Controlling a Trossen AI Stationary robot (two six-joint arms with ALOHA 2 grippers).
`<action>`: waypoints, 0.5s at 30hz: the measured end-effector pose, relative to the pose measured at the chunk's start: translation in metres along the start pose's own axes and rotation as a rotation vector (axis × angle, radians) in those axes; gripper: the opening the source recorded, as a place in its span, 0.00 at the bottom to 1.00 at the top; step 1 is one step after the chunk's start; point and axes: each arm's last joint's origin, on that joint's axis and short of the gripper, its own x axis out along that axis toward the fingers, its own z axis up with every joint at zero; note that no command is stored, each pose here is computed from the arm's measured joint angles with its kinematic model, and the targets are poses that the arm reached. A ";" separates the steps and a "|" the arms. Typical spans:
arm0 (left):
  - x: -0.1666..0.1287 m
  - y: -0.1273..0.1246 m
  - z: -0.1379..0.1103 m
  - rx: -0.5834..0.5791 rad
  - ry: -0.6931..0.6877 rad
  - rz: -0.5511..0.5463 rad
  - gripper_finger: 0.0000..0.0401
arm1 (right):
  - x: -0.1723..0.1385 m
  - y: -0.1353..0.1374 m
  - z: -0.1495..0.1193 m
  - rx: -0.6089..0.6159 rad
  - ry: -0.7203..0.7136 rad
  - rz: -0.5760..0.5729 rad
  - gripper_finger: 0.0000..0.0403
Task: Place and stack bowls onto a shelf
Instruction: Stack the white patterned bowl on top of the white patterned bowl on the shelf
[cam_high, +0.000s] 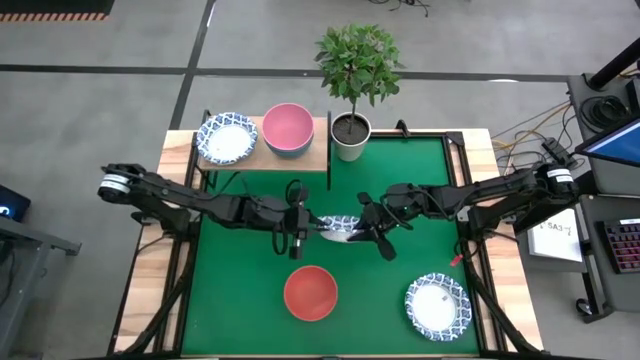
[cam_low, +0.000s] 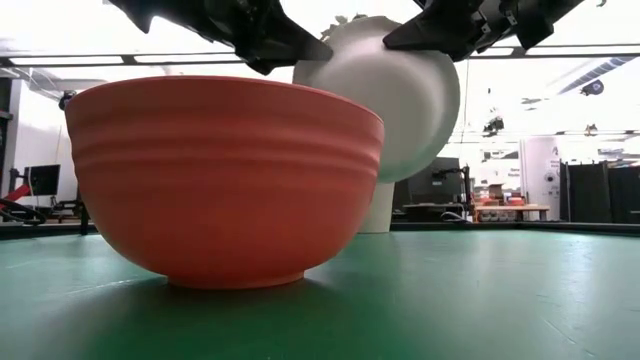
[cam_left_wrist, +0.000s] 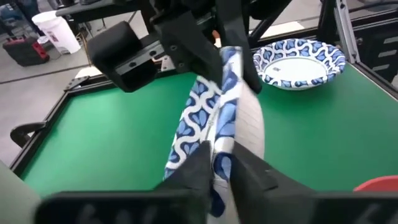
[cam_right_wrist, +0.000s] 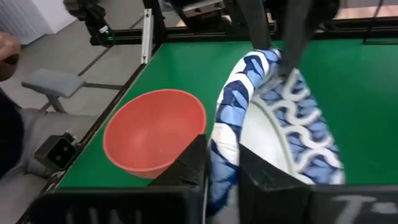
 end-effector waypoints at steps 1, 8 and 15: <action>-0.001 0.000 0.000 -0.003 -0.001 0.000 0.04 | 0.000 0.000 0.000 0.000 0.000 -0.008 0.09; -0.003 -0.002 0.001 -0.013 0.007 -0.011 0.01 | -0.004 -0.001 0.003 -0.012 -0.020 -0.088 0.30; -0.017 -0.007 0.009 -0.026 0.027 -0.047 0.00 | -0.022 0.006 0.017 -0.039 -0.097 -0.094 0.46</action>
